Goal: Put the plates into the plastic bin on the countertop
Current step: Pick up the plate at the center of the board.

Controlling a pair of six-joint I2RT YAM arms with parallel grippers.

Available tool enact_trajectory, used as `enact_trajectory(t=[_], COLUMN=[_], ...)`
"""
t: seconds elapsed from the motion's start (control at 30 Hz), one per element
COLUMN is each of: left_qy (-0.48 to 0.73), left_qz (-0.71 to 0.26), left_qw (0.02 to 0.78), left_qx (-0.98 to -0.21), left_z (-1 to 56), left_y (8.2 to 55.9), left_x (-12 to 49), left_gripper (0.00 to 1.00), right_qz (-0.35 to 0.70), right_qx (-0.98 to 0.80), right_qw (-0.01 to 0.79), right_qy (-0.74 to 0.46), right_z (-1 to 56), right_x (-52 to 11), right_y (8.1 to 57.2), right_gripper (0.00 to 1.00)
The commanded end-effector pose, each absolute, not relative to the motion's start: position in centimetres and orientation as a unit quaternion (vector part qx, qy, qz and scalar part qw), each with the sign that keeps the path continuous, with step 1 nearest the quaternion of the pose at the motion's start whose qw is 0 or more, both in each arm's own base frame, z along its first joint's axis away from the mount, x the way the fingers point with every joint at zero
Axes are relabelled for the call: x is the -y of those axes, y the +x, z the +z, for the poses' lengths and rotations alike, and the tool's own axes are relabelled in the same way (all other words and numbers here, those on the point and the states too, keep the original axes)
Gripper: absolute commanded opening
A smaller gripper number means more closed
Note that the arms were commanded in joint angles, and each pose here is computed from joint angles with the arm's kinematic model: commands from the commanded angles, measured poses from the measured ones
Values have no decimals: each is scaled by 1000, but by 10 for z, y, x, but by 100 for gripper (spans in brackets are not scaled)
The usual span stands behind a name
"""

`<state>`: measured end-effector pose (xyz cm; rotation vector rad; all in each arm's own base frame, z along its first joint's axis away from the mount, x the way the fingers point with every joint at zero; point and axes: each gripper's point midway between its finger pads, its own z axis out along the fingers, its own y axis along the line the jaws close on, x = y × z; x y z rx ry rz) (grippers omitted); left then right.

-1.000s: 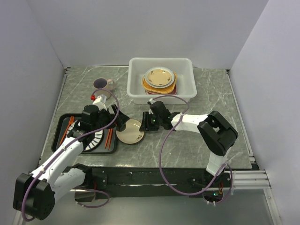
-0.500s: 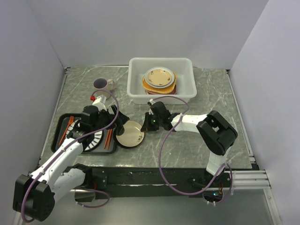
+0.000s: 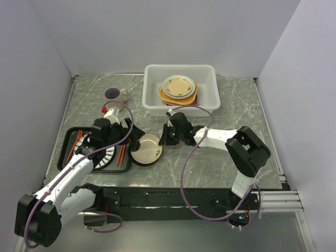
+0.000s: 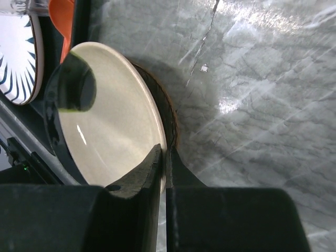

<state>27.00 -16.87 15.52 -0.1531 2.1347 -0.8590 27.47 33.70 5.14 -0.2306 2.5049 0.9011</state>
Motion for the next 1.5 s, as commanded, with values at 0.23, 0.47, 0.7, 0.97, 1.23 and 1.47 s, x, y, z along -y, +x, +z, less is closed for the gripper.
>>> enact_trajectory(t=[0.23, 0.47, 0.7, 0.97, 1.23, 1.47], left_qy=[-61, -60, -61, -61, -61, -60], left_qz=[-337, -338, -337, -337, -338, -338], left_qw=[417, 417, 417, 419, 419, 420], left_qx=[-842, -842, -842, -841, -841, -840], left_z=[157, 157, 157, 158, 159, 161], left_y=[275, 275, 275, 276, 276, 276], left_x=[167, 167, 167, 167, 167, 167], left_gripper=[99, 99, 99, 99, 99, 99], right_qz=[306, 311, 316, 326, 322, 321], right_qx=[-905, -899, -893, -882, -879, -872], right_qw=[280, 295, 308, 331, 345, 364], right_qy=[-96, -93, -91, -83, -73, -56], right_z=[84, 97, 110, 132, 141, 153], right_x=[-325, -322, -318, -311, -303, -289], right_y=[280, 280, 279, 280, 283, 296], right_gripper=[0, 0, 0, 0, 0, 0])
